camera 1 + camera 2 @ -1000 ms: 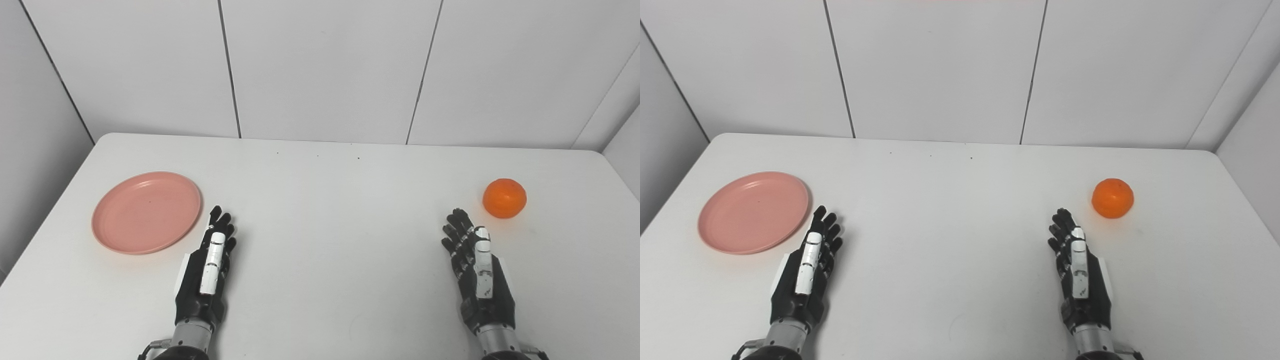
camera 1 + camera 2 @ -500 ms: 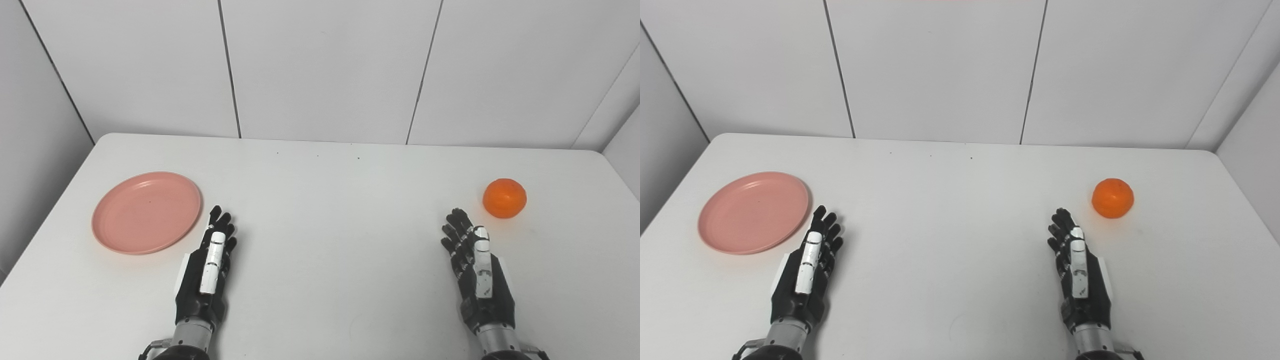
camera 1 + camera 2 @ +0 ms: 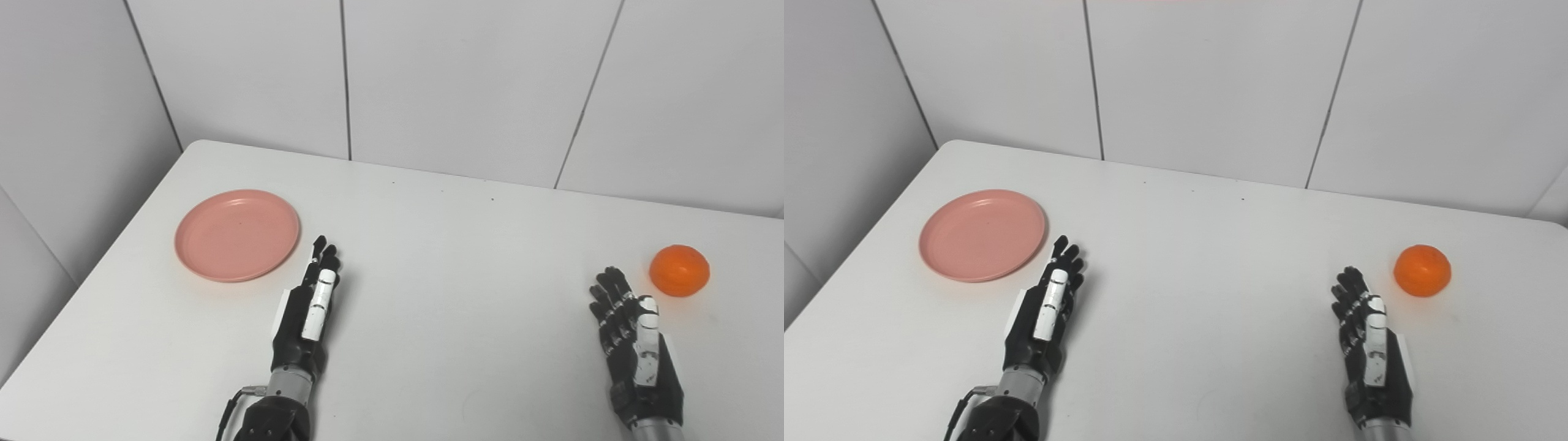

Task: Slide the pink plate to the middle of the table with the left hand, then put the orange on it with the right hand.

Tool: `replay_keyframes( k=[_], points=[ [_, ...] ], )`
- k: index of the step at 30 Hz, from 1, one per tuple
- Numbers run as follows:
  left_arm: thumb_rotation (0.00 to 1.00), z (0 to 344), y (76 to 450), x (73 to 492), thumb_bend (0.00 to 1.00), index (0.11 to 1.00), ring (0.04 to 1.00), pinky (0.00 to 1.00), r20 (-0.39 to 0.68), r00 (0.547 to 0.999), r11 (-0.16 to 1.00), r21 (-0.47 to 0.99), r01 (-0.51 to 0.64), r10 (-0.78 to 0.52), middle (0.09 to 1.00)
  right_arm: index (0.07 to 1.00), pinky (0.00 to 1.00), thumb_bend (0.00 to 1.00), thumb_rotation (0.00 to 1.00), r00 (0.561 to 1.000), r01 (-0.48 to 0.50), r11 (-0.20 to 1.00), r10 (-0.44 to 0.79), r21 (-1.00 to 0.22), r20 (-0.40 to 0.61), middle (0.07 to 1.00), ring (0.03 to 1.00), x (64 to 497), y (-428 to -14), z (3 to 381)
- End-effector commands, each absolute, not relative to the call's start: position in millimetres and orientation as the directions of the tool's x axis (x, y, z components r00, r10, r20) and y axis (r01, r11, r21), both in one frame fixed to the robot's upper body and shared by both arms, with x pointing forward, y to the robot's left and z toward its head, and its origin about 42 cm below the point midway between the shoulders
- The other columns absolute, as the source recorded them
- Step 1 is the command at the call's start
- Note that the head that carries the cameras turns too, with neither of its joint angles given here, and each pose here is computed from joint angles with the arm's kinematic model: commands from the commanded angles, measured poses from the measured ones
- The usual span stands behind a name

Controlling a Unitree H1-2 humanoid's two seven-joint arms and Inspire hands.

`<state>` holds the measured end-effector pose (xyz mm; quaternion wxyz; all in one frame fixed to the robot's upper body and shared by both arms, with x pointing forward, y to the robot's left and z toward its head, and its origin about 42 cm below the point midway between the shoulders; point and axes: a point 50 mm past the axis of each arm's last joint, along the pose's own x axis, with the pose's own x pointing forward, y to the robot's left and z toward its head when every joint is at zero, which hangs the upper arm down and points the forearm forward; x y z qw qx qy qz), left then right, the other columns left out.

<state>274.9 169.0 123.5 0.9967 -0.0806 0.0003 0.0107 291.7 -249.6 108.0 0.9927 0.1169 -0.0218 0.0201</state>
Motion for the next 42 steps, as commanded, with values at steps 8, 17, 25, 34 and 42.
replay_keyframes(
  k=[8, 17, 25, 34, 42],
  points=[
    [0.96, 107, 130, 283, 0.49, 1.000, 0.976, 1.00, -0.050, 0.998, 0.978, -0.206, 0.025, -0.036, 1.000, 0.947, 1.00, 0.70, 1.00, 0.999, 0.011, 0.964, 0.003, 0.264, -0.055, 0.969, 0.984, 286, -279, 71],
    [0.95, 102, 127, 287, 0.49, 1.000, 0.977, 1.00, -0.046, 0.998, 0.979, -0.204, 0.026, -0.036, 1.000, 0.937, 1.00, 0.71, 0.99, 0.998, 0.023, 0.960, -0.004, 0.281, -0.067, 0.958, 0.971, 290, -283, 64],
    [0.93, 101, 129, 287, 0.49, 1.000, 0.981, 1.00, -0.049, 0.998, 0.977, -0.208, 0.035, -0.046, 1.000, 0.924, 1.00, 0.74, 0.96, 0.998, 0.007, 0.962, 0.010, 0.274, -0.062, 0.947, 0.957, 289, -283, 64],
    [0.94, 102, 129, 288, 0.49, 1.000, 0.973, 1.00, -0.056, 0.998, 0.977, -0.211, 0.027, -0.040, 1.000, 0.918, 1.00, 0.72, 0.98, 0.998, 0.005, 0.967, 0.011, 0.255, -0.059, 0.951, 0.963, 289, -282, 67],
    [0.94, 102, 131, 288, 0.49, 1.000, 0.972, 1.00, -0.053, 0.998, 0.978, -0.208, 0.029, -0.041, 1.000, 0.912, 1.00, 0.71, 0.96, 0.998, 0.002, 0.967, 0.012, 0.254, -0.055, 0.945, 0.952, 289, -281, 68]
  ],
)
